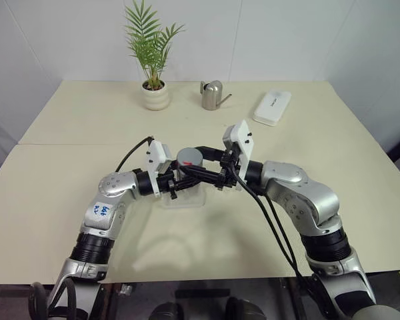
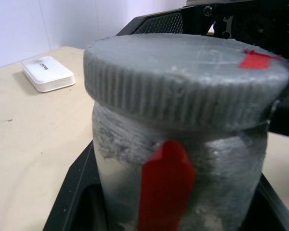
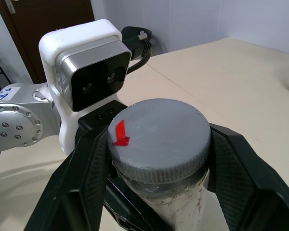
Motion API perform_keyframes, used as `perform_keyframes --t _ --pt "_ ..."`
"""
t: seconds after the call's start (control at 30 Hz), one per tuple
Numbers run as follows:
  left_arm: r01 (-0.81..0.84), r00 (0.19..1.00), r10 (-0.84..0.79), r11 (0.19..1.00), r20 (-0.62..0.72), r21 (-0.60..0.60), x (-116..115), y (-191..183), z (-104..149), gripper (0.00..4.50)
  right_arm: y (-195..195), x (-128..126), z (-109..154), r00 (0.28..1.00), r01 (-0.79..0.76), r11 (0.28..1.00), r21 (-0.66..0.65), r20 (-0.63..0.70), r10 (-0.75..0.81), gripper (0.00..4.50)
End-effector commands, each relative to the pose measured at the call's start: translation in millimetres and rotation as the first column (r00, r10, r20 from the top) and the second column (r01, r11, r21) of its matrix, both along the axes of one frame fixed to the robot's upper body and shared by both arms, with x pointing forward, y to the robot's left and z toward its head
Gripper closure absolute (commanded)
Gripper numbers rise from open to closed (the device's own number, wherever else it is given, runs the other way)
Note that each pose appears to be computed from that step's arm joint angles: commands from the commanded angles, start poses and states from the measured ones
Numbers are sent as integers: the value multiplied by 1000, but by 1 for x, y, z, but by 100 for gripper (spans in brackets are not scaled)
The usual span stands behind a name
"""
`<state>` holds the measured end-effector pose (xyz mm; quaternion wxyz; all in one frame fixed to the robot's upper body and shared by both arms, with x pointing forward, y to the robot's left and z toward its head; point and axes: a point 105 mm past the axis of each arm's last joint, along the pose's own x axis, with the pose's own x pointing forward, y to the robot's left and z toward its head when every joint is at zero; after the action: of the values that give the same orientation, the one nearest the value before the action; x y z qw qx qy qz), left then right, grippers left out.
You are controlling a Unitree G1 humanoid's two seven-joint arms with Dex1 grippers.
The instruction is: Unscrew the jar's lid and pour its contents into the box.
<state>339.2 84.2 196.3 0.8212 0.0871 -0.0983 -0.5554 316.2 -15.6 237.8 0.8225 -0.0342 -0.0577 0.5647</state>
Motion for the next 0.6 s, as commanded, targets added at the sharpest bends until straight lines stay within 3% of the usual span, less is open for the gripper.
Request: perform_keyframes --t 0.03,0.27,0.4,0.6 --pt "3 999 -3 1000 42 -7 -5 3 8 255 2 -6 20 997 -28 998 54 72 24 193" --pt "107 993 -106 994 48 -24 -11 3 17 255 5 -26 31 958 -251 968 16 146 246 193" --pt "252 967 -252 968 38 -11 -21 -5 26 255 1 -38 40 871 -450 885 -116 161 464 193" --pt "400 916 -402 914 7 71 -37 -14 25 255 -9 -33 54 795 -557 797 -235 126 593 193"
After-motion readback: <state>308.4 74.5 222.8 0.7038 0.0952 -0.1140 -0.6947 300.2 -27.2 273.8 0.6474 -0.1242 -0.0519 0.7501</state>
